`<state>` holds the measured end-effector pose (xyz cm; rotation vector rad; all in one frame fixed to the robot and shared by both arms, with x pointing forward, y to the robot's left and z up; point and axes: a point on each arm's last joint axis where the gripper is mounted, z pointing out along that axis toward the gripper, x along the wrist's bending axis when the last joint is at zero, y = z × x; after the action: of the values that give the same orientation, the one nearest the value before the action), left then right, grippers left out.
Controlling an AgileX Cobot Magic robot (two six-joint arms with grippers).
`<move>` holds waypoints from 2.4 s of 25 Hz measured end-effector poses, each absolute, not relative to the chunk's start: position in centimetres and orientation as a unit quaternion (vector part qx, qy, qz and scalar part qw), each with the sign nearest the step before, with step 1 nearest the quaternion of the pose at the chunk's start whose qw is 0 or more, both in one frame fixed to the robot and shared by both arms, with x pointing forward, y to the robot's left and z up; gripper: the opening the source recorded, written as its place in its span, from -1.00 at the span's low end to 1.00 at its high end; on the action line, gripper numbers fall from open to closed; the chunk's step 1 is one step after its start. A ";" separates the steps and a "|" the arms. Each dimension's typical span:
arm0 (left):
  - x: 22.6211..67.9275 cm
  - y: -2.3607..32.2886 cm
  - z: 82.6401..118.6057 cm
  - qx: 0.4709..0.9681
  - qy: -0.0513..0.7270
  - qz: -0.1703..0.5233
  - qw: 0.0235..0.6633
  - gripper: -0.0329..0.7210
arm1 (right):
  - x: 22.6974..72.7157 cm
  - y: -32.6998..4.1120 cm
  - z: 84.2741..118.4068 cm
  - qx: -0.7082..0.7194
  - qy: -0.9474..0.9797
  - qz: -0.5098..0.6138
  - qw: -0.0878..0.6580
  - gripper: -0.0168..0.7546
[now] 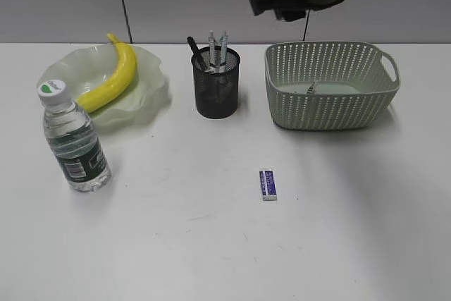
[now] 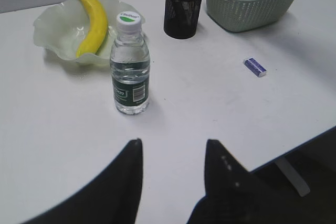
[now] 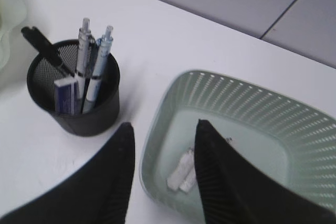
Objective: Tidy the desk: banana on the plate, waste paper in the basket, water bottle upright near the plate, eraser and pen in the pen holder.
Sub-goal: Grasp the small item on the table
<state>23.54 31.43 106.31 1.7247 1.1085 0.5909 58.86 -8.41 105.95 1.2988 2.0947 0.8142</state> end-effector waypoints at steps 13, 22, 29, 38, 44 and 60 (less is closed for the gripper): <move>23.6 31.4 106.4 0.711 0.447 0.249 0.482 -0.15 | 42.6 -18.2 114.0 0.440 0.838 0.254 0.201 -0.16; 25.1 29.5 110.1 0.675 0.419 0.238 0.559 -0.15 | 30.1 -26.9 109.3 0.439 0.821 0.291 0.223 -0.16; 32.7 22.1 109.8 0.723 0.424 0.136 0.529 -0.15 | 23.6 -30.9 106.7 0.417 0.761 0.420 0.265 -0.16; 41.3 13.4 104.0 0.794 0.439 0.064 0.416 -0.15 | 23.5 -30.7 105.5 0.413 0.740 0.461 0.262 -0.16; 44.8 5.0 101.5 0.828 0.405 0.031 0.386 -0.15 | 23.5 -30.6 105.7 0.412 0.736 0.467 0.265 -0.16; 53.0 -5.5 93.5 0.801 0.579 -0.004 0.152 0.15 | 23.5 -30.6 105.7 0.412 0.736 0.467 0.265 -0.16</move>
<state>52.97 -5.54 93.48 2.2984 1.6629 -0.0109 23.51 -30.63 105.67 1.1132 1.9894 1.2621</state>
